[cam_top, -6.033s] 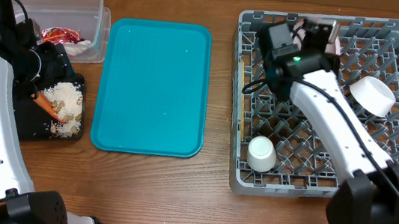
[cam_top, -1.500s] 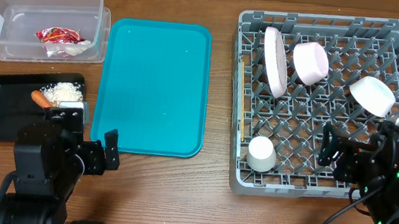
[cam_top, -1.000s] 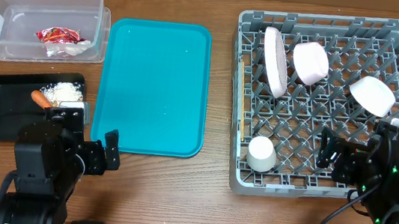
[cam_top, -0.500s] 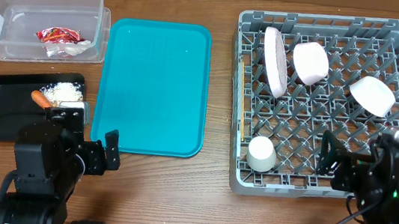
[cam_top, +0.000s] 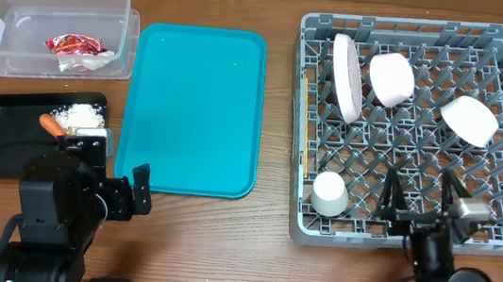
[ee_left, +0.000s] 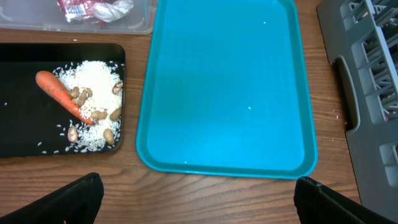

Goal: Sort waste into correct bins and load items into the dishwasher

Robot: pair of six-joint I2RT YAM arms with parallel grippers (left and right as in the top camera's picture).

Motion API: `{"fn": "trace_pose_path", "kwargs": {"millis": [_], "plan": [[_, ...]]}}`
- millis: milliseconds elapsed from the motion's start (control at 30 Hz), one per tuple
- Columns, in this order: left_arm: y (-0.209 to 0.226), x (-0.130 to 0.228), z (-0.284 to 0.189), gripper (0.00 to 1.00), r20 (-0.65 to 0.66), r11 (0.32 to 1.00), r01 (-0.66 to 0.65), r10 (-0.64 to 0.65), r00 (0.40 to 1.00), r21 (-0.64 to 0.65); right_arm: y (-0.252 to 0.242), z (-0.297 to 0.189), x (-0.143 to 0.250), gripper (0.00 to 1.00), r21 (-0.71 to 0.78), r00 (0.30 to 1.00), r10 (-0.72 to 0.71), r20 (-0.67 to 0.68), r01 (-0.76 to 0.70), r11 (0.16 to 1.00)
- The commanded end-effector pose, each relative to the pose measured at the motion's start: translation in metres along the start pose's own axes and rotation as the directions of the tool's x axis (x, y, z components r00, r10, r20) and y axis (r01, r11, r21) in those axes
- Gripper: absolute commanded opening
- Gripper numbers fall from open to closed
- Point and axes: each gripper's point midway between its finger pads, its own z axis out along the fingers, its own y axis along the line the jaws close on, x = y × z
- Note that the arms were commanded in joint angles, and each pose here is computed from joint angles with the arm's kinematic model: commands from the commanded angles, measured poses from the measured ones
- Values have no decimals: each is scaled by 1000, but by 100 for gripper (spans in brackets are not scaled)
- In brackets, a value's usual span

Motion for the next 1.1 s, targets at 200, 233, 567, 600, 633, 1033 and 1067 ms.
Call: {"fn": "trace_pose_path", "kwargs": {"millis": [200, 233, 567, 600, 633, 1033, 1067], "plan": [[-1, 0, 1, 100, 0, 1000, 24, -24, 1000, 8, -12, 2, 35, 100, 16, 995, -54, 81, 53, 998], [-1, 0, 1, 100, 0, 1000, 24, -24, 1000, 8, -13, 2, 37, 100, 22, 994, -79, 72, 78, 997], [-1, 0, 1, 100, 0, 1000, 24, -24, 1000, 8, -19, 1, 79, 100, 24, 985, -142, -100, 145, 989], [-1, 0, 1, 100, 0, 1000, 24, -24, 1000, 8, -20, 1, 78, 100, 26, 985, -142, -100, 146, 989], [-1, 0, 1, 100, 0, 1000, 24, -24, 1000, 8, -20, 1, 78, 100, 25, 985, -142, -100, 145, 989], [-1, 0, 1, 100, 0, 1000, 24, -24, 1000, 8, -19, 1, 78, 100, 25, 985, -142, -100, 145, 989], [-1, 0, 1, 100, 0, 1000, 24, -24, 1000, 8, -19, 1, 78, 100, 25, 985, -142, -100, 145, 989]]}}
